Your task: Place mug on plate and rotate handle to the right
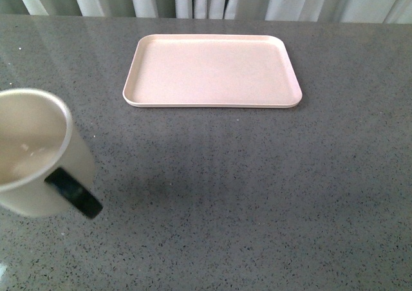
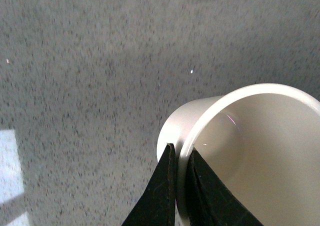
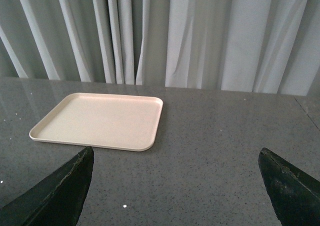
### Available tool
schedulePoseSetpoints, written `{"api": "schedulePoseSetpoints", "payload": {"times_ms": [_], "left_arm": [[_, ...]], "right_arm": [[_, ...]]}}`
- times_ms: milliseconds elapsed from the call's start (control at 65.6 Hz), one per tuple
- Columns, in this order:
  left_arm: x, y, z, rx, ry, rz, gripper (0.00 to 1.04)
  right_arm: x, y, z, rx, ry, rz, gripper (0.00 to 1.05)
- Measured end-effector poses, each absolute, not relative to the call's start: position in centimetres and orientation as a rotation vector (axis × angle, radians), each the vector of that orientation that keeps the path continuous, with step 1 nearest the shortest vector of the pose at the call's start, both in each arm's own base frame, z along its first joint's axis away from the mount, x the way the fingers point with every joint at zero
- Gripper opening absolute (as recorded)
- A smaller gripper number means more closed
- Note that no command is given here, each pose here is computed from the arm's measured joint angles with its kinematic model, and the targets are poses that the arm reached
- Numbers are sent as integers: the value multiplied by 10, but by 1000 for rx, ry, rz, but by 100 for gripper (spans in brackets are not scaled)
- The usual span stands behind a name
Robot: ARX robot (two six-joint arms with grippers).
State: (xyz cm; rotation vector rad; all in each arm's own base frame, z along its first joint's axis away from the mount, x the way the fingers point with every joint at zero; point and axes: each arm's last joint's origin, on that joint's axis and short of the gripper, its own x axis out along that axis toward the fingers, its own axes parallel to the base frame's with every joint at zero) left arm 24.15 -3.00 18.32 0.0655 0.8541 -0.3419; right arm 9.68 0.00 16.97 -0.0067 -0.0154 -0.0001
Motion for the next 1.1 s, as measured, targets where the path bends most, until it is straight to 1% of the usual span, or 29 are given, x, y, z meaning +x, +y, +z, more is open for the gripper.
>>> {"api": "schedulePoseSetpoints", "payload": {"times_ms": [229, 488, 732, 915, 1098], "left_arm": [[295, -56, 201, 53, 819, -389, 2], [347, -89, 203, 50, 835, -442, 2], [394, -108, 205, 21, 836, -440, 2], [420, -122, 204, 16, 843, -450, 2], [436, -140, 205, 26, 844, -475, 2]], "right_arm": [[97, 0, 170, -7, -15, 0, 96], [97, 0, 170, -7, -15, 0, 96], [97, 0, 170, -7, -15, 0, 96], [97, 0, 170, -7, -15, 0, 96], [97, 0, 170, -7, -15, 0, 96]]}}
